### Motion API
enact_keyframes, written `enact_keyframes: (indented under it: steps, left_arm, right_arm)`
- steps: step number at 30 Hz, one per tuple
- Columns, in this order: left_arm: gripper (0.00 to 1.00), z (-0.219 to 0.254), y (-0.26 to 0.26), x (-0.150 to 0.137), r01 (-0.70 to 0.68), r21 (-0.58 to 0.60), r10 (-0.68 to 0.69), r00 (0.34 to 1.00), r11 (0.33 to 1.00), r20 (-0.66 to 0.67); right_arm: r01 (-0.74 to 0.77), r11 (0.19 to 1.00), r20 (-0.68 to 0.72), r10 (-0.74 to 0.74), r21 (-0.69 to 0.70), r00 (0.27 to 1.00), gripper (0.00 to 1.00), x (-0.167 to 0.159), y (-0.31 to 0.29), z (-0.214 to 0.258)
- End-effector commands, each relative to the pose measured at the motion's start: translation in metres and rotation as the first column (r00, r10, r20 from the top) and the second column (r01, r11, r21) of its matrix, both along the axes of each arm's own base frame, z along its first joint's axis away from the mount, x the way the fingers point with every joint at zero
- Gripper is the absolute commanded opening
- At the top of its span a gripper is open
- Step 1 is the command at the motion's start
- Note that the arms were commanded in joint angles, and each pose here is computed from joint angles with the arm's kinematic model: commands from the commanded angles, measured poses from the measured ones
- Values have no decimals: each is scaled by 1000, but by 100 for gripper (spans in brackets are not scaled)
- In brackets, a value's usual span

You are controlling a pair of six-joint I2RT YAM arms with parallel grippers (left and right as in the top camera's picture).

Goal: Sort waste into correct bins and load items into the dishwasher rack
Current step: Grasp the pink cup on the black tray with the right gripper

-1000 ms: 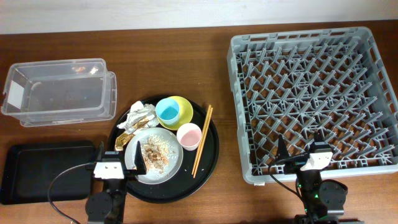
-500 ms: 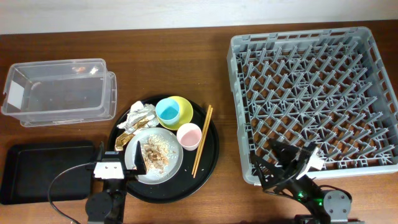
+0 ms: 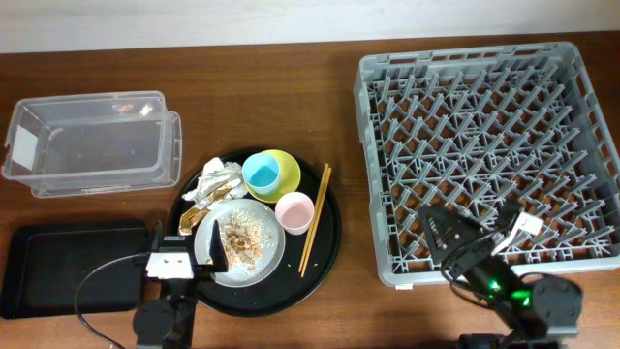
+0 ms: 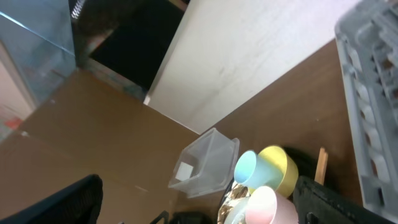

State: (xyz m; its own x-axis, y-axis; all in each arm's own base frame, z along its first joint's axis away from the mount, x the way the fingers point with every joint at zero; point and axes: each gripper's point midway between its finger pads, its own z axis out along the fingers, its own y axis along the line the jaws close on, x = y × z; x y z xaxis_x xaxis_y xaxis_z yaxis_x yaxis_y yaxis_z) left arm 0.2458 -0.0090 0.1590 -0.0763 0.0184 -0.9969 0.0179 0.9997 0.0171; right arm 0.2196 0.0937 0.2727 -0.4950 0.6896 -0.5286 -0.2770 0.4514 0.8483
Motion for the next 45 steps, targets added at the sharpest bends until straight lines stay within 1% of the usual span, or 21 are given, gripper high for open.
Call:
enact_keyframes:
  steps: [1,2,5,7,8,9,10,14,15,16,17,18,20,24,29,34,38,39,40,44,45]
  left_arm:
    - [99,-2,-3,0,15,18,-15,1000,1000,-1]
    - [99,-2,-3,0,15,18,-15,1000,1000,-1]
    - [99,-2,-3,0,15,18,-15,1000,1000,-1]
    - [99,-2,-3,0,15,18,-15,1000,1000,-1]
    - [99,-2,-3,0,15,18,-15,1000,1000,-1]
    - [100,-2,-3,0,15,18,-15,1000,1000,-1]
    - [99,-2,-3,0,15,18,-15,1000,1000,-1]
    - [99,-2,-3,0,15,18,-15,1000,1000,-1]
    - [100,-2,-3,0,15,18,-15,1000,1000,-1]
    - [99,-2,-3,0,15,18,-15,1000,1000,-1]
    - [99,-2,-3,0,15,18,-15,1000,1000,-1]
    - [99,-2,-3,0,15,18,-15,1000,1000,-1]
    - [99,-2,-3,0,15,18,-15,1000,1000,-1]
    - [99,-2,-3,0,15,18,-15,1000,1000,-1]
    - [99,-2,-3,0,15,18,-15,1000,1000,-1]
    - [99,-2,-3,0,15,18,-15,1000,1000,-1]
    - [99,-2,-3,0,15,18,-15,1000,1000,-1]
    - [100,-2,-3,0,15,18,-15,1000,1000,-1]
    - [99,-2,-3,0,15,18,-15,1000,1000,-1]
    - [99,-2,-3,0,15,18,-15,1000,1000,-1]
    - [99,-2,-3,0,15,18,-15,1000,1000,-1]
  right_arm:
    - [-41,962,-16,38,-272,999,98,27,1,32]
    - [-103,934,-75,82,-341,994,98,37,8,34]
    - [-218,865,-237,119,-451,964,98,58,33,32]
    - [-324,729,-376,99,-603,921,98,73,75,14]
    - [-350,642,-411,59,-683,910,98,79,94,4]
    - [-361,592,-421,39,-721,906,98,83,105,-2]
    - [-394,516,-441,34,-761,897,98,90,131,-15]
    - [-508,418,-532,67,-753,844,98,105,188,-71]
    - [-542,403,-563,75,-738,823,99,105,197,-89]
    - [-592,401,-605,109,-699,789,79,101,208,-104]
    - [-618,403,-624,135,-675,769,72,98,216,-110]
    - [-646,408,-644,165,-645,747,70,95,224,-116]
    - [-667,404,-655,191,-626,731,67,93,235,-124]
    - [-691,354,-672,198,-630,714,60,82,251,-144]
    - [-640,327,-663,51,-696,747,60,76,250,-171]
    - [-663,280,-684,30,-695,729,60,67,251,-193]
    - [-676,243,-692,27,-695,721,50,58,256,-206]
    - [-677,238,-692,26,-696,721,45,57,257,-208]
    - [-676,234,-690,27,-699,723,34,56,258,-208]
    - [-663,210,-678,-4,-719,735,33,55,251,-213]
    - [-658,216,-677,-24,-722,735,29,55,248,-215]
